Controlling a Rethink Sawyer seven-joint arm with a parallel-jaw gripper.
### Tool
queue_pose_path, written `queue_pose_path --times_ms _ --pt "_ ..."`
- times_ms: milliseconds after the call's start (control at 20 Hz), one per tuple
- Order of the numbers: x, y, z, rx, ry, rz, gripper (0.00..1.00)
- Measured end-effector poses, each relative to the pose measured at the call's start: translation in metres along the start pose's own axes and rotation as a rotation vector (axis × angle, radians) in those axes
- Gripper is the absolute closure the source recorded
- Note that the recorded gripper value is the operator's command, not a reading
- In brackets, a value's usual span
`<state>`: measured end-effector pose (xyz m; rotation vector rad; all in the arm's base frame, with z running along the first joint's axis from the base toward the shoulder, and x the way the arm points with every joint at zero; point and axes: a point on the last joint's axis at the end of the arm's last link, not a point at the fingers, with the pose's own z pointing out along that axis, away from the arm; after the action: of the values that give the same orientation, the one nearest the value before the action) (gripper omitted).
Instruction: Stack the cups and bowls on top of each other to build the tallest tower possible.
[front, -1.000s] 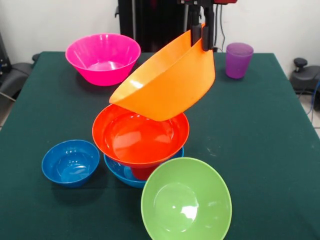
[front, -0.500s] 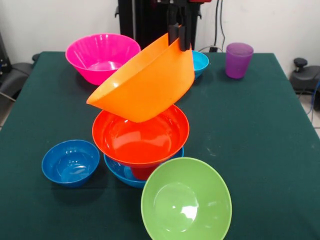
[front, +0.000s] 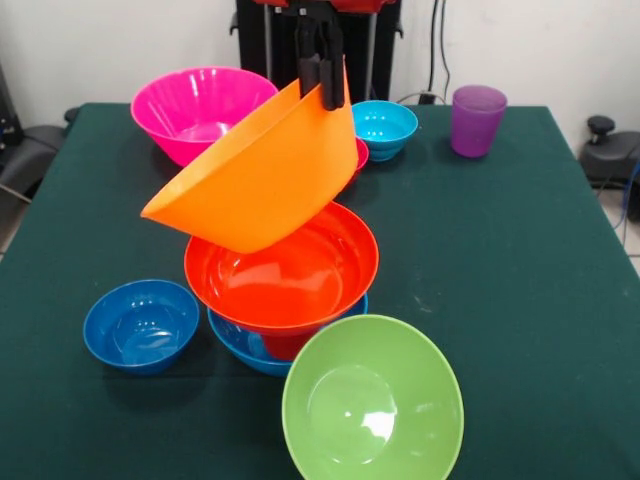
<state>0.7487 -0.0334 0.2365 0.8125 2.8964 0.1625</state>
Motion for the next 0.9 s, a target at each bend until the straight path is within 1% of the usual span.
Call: queue_pose_path --times_ms 150,200,300,400,500,600,750,900 --pt "-0.001 -0.002 0.004 0.0 -0.004 -0.008 1.0" --pt "-0.001 -0.003 0.009 0.0 -0.013 -0.018 1.0" --pt "-0.001 -0.002 0.012 -0.002 -0.02 -0.023 1.0" --pt "0.001 0.0 0.021 -0.007 -0.042 -0.04 1.0" --pt "0.002 0.001 0.025 -0.01 -0.05 -0.049 1.0" --pt "0.006 0.003 0.035 -0.02 -0.058 -0.062 1.0" --pt "0.012 0.003 0.046 -0.027 -0.057 -0.074 1.0" --pt "0.018 0.001 0.055 -0.026 -0.049 -0.083 1.0"
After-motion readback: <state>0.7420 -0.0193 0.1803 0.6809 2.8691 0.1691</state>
